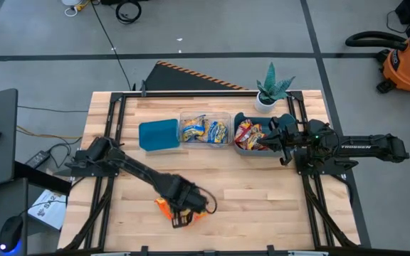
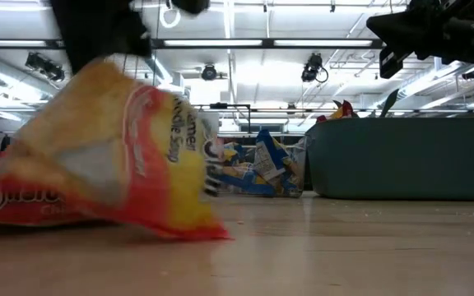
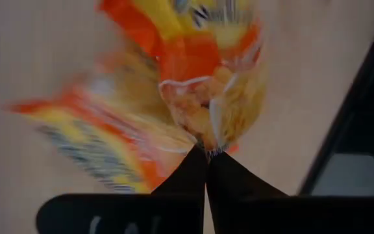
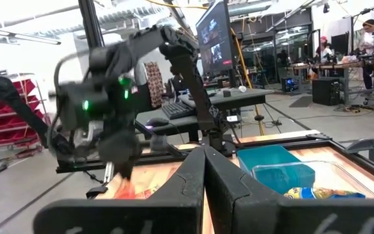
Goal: Sort Maruchan noodles
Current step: Put the bottom orange noddle pack into the blue bin
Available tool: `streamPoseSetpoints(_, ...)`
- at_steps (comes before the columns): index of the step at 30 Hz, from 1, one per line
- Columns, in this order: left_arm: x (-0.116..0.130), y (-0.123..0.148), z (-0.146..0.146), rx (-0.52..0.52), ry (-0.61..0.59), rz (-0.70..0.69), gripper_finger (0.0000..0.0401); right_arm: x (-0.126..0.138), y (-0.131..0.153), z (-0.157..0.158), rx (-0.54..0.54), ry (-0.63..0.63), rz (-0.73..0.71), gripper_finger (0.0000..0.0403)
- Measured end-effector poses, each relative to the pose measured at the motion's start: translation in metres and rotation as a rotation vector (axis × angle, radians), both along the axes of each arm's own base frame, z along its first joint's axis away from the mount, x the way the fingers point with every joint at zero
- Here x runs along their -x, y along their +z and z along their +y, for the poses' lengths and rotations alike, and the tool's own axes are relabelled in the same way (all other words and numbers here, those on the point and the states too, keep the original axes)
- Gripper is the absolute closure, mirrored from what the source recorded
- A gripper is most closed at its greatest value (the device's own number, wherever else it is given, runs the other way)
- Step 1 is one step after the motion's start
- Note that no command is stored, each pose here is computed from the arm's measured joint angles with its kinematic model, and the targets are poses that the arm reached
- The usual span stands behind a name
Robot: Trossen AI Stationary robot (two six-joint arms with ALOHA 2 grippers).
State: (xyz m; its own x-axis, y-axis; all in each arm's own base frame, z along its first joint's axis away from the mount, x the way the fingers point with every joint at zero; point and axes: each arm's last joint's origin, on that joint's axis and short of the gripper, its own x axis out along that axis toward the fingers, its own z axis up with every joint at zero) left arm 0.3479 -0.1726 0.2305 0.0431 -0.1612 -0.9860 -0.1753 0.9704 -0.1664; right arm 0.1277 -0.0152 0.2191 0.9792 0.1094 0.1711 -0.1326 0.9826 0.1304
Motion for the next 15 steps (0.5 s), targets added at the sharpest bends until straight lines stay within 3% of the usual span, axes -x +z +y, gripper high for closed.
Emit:
streamPoseSetpoints(9,0.014,0.076,0.054,-0.312,0.031,0.011,0.0397,0.0,0.001,0.002,-0.013,0.02,-0.008,0.0389)
streamPoseSetpoints(15,0.032,0.111,0.094,-0.411,0.093,-0.094,0.0397,0.0,0.002,0.005,-0.013,0.037,-0.021,0.0389)
